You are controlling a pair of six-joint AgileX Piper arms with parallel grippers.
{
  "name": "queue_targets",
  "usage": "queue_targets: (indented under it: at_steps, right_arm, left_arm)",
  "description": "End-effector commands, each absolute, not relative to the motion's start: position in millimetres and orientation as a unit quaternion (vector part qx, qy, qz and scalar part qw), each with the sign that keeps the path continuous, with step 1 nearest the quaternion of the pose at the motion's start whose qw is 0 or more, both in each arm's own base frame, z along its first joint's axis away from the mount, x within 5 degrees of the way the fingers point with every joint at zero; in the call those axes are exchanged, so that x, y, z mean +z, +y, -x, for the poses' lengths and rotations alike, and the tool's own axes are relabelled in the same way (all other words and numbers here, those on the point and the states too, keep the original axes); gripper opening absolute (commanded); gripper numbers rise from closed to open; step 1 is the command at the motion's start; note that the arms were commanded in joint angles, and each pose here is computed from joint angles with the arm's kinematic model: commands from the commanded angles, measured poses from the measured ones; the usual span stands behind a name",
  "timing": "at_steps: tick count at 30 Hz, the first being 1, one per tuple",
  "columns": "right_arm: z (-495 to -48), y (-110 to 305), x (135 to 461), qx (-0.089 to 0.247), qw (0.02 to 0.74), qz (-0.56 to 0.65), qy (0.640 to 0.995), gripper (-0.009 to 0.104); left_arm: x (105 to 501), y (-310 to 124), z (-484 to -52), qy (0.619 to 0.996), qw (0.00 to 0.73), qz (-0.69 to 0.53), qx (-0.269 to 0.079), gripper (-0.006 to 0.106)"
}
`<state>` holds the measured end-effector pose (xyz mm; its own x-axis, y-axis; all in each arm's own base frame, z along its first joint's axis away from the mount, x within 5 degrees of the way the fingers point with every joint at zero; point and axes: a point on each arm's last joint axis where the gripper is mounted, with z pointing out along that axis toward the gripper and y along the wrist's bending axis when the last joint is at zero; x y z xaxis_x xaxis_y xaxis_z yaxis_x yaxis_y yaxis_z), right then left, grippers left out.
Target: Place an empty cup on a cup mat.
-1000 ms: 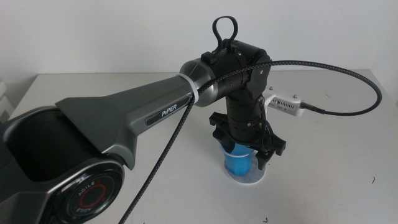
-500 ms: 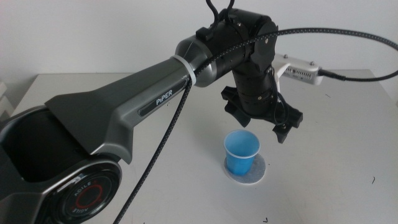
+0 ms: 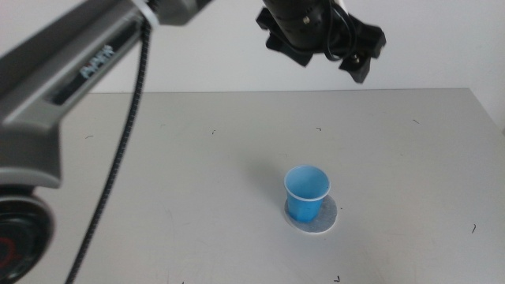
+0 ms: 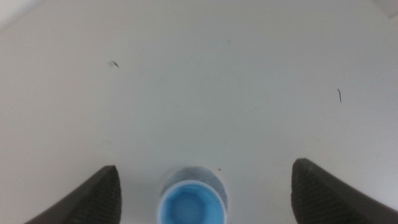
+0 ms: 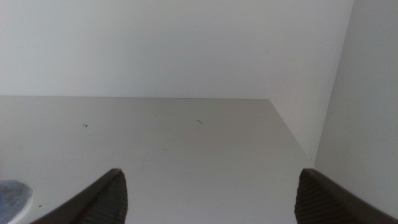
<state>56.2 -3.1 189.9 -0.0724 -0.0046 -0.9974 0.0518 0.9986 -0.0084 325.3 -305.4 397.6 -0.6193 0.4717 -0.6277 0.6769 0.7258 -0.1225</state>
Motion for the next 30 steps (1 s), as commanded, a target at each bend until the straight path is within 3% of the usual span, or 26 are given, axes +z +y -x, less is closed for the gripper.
queue_targets:
  at_steps: [1, 5, 8, 13, 20, 30]
  right_arm:
    - [-54.4, -2.9, 201.9, -0.028, 0.719, -0.009, 0.694, 0.094]
    - [-54.4, -2.9, 201.9, -0.028, 0.719, -0.009, 0.694, 0.094]
    - [-54.4, -2.9, 201.9, -0.028, 0.719, -0.009, 0.694, 0.094]
    - [-54.4, -2.9, 201.9, -0.028, 0.719, -0.009, 0.694, 0.094]
    - [-54.4, -2.9, 201.9, -0.028, 0.719, -0.009, 0.694, 0.094]
    - [-54.4, -2.9, 201.9, -0.028, 0.719, -0.009, 0.694, 0.094]
  left_arm:
    - [461.5, -270.5, -292.1, 0.855, 0.348, -0.339, -0.179, 0.105]
    - [499.0, -238.9, -271.3, 0.839, 0.409, -0.329, -0.142, 0.105]
    - [522.4, -206.8, -251.8, 0.834, 0.451, -0.305, -0.095, 0.105]
    - [533.5, -160.5, -227.3, 0.845, 0.476, -0.242, -0.032, 0.105]
    - [521.8, -93.8, -211.0, 0.864, 0.473, -0.171, -0.019, 0.105]
    - [463.0, -21.2, -176.6, 0.857, 0.509, -0.072, 0.018, 0.105]
